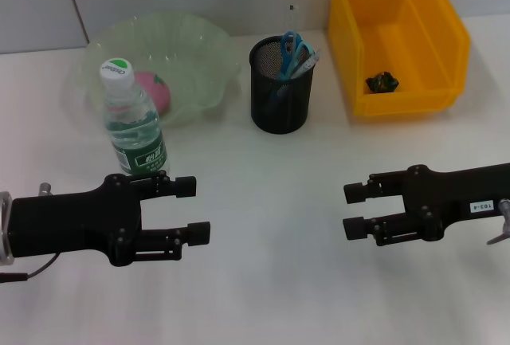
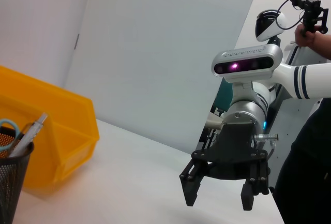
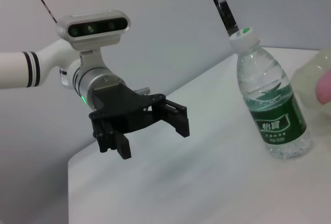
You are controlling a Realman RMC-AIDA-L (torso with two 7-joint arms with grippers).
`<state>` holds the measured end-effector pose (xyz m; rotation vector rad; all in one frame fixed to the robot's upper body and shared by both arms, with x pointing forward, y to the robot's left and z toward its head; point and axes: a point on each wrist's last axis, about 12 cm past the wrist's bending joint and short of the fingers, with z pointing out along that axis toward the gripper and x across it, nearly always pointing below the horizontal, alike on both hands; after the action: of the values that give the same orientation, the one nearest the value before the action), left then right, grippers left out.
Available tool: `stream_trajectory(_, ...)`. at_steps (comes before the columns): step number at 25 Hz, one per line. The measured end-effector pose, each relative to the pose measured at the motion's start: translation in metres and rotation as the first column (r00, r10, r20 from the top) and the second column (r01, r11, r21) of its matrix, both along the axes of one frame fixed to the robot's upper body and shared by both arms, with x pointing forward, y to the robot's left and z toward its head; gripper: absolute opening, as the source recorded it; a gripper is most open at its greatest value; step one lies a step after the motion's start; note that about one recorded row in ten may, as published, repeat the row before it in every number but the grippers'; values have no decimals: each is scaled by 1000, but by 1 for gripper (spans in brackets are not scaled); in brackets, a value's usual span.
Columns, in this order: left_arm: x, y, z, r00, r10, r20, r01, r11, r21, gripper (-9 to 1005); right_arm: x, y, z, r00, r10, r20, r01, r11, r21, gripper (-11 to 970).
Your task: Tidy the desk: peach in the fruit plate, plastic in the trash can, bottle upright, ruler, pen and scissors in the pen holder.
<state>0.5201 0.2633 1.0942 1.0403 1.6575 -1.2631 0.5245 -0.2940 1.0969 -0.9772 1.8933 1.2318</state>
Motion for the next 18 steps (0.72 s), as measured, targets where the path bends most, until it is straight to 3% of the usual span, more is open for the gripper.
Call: stream_trajectory(18,-1,1,-3,1000,-4,-10,5,1000,24,793,0,3,-2,1000,-3,5,3,1000,5,729)
